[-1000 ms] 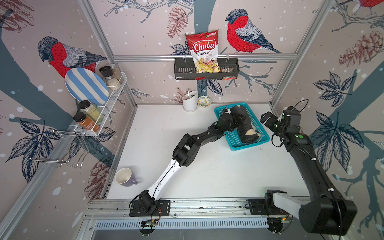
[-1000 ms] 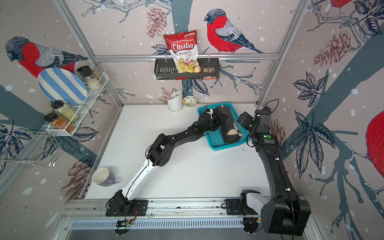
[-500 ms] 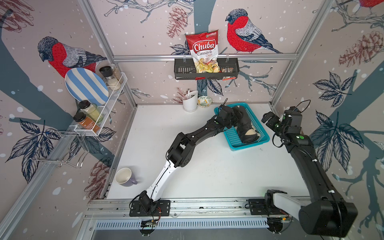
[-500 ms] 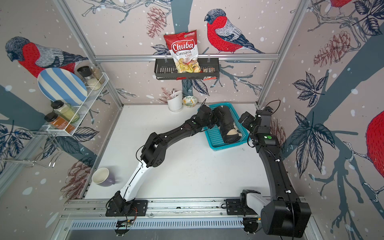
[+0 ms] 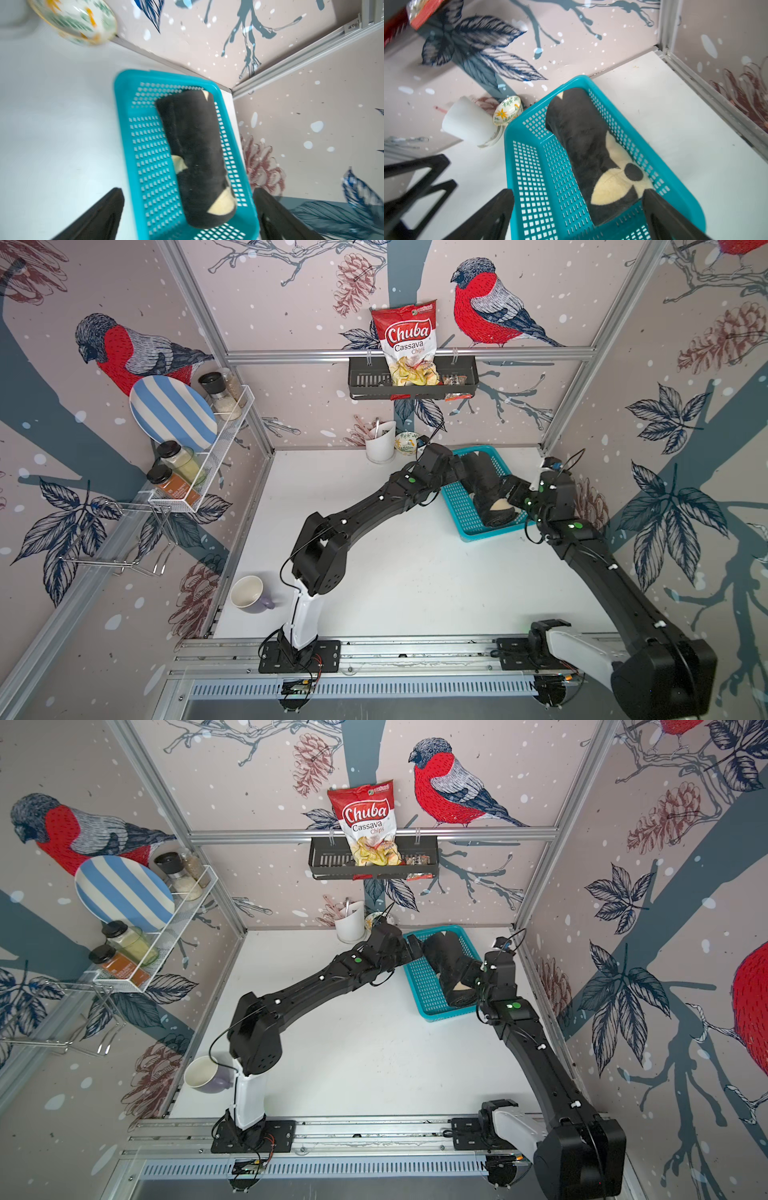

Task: Roll up the pillowcase
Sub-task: Reset both arms

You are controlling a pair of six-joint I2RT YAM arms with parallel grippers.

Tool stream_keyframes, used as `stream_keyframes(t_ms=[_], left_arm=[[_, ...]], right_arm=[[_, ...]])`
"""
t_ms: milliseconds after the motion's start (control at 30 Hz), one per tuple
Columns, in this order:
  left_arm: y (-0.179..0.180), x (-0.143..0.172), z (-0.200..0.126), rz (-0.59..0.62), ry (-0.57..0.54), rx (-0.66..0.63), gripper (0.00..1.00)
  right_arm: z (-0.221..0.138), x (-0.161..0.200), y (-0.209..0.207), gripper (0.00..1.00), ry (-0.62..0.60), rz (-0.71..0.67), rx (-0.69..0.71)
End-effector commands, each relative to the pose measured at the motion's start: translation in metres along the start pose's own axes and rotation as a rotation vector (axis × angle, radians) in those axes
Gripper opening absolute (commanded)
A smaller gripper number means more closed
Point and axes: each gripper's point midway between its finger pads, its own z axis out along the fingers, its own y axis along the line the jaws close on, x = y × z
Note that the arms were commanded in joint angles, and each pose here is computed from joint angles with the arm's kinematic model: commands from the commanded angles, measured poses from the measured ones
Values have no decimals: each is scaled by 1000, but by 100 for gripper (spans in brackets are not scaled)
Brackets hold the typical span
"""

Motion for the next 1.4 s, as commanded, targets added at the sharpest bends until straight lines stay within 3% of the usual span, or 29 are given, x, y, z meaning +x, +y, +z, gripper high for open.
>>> stream_keyframes(t_ms=[0, 167, 367, 533, 600, 667, 867, 1000, 1033, 1100, 1367], left_arm=[[61, -34, -36, 167, -175, -212, 99], [171, -60, -101, 177, -311, -415, 99], [298, -69, -184, 187, -518, -642, 98], [363, -70, -235, 242, -671, -785, 98], [383, -69, -243, 244, -716, -827, 98], [405, -63, -238, 219, -694, -855, 98], [407, -58, -210, 277, -724, -738, 98], [396, -56, -184, 373, -684, -620, 98], [393, -50, -173, 400, -628, -578, 98], [384, -41, -167, 458, -626, -503, 98], [385, -42, -167, 449, -623, -512, 98]], right_arm=[[10, -2, -12, 100, -127, -69, 79], [24, 25, -29, 100, -242, -168, 102], [37, 28, -59, 100, -303, -256, 230], [60, 43, -80, 100, -277, -291, 235], [63, 47, -88, 100, -275, -284, 233], [58, 49, -85, 100, -311, -307, 194], [44, 56, -87, 100, -377, -298, 151], [45, 62, -93, 100, -393, -269, 107], [41, 58, -95, 100, -440, -257, 114], [49, 64, -98, 100, -367, -253, 124], [49, 61, -102, 100, -383, -237, 129]])
